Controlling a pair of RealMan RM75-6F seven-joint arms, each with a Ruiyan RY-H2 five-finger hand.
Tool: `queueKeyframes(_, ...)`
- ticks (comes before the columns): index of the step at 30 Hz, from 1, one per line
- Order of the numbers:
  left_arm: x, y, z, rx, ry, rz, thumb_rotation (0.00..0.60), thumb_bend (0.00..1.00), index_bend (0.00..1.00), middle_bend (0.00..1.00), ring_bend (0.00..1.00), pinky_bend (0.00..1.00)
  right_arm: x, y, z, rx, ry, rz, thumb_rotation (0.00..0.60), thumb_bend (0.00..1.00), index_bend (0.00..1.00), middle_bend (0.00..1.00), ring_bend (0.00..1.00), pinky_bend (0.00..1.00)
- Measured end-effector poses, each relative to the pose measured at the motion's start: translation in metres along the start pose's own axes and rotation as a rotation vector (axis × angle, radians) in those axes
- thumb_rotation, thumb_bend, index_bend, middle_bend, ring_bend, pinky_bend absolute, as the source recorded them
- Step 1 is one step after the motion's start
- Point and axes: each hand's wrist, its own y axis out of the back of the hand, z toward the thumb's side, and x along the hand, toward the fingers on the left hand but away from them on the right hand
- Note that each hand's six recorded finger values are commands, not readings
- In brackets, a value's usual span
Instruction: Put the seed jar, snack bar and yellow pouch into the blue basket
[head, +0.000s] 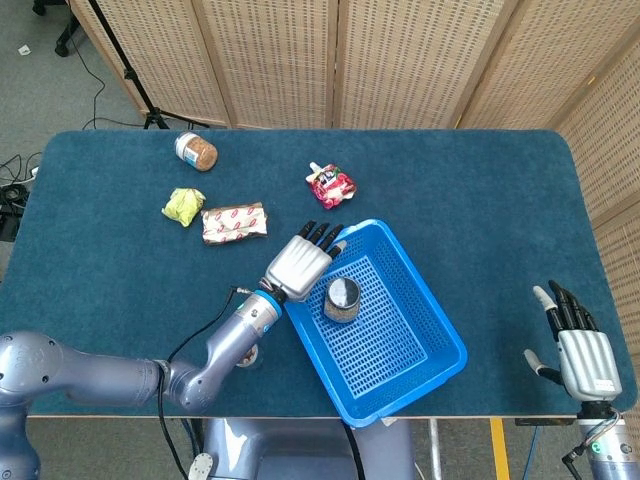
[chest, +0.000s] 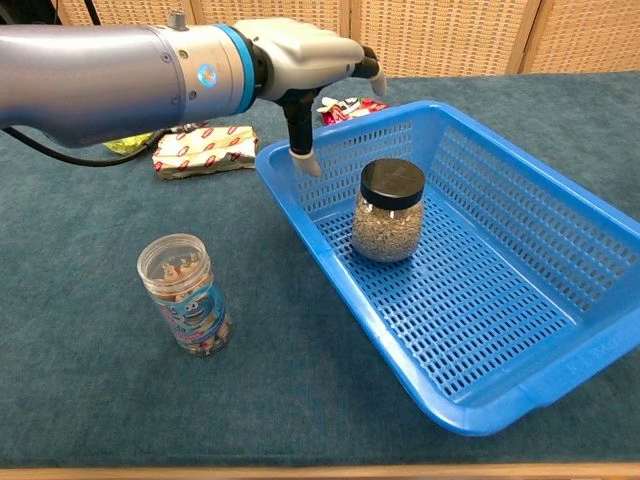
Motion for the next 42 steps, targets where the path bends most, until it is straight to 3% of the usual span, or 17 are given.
queueKeyframes(5,-0.007,0.003,-0.030,0.030,0.061,0.004,0.600,0.10,0.03,0.00,0.00,0.10,0.001,0.000,0.003,0.006,0.009,0.001,0.600,0.27,0.07,0.00,0.00,0.17)
queueKeyframes(11,-0.022,0.008,-0.087,0.077,0.184,0.006,0.600,0.10,0.03,0.00,0.00,0.10,0.003,-0.001,0.008,0.014,0.023,0.003,0.600,0.28,0.07,0.00,0.00,0.17)
queueKeyframes(21,-0.034,-0.008,-0.164,0.160,0.372,-0.038,0.600,0.11,0.03,0.00,0.00,0.10,0.005,-0.003,0.016,0.043,0.034,0.011,0.600,0.30,0.07,0.00,0.00,0.17)
queueKeyframes(27,-0.027,-0.031,-0.179,0.156,0.406,-0.090,0.600,0.11,0.03,0.00,0.00,0.10,0.006,-0.004,0.019,0.056,0.036,0.019,0.600,0.30,0.07,0.00,0.00,0.17)
queueKeyframes(42,0.016,-0.085,-0.177,0.108,0.419,-0.209,0.600,0.12,0.04,0.00,0.00,0.10,0.007,-0.004,0.015,0.063,0.015,0.037,0.600,0.30,0.07,0.00,0.00,0.17)
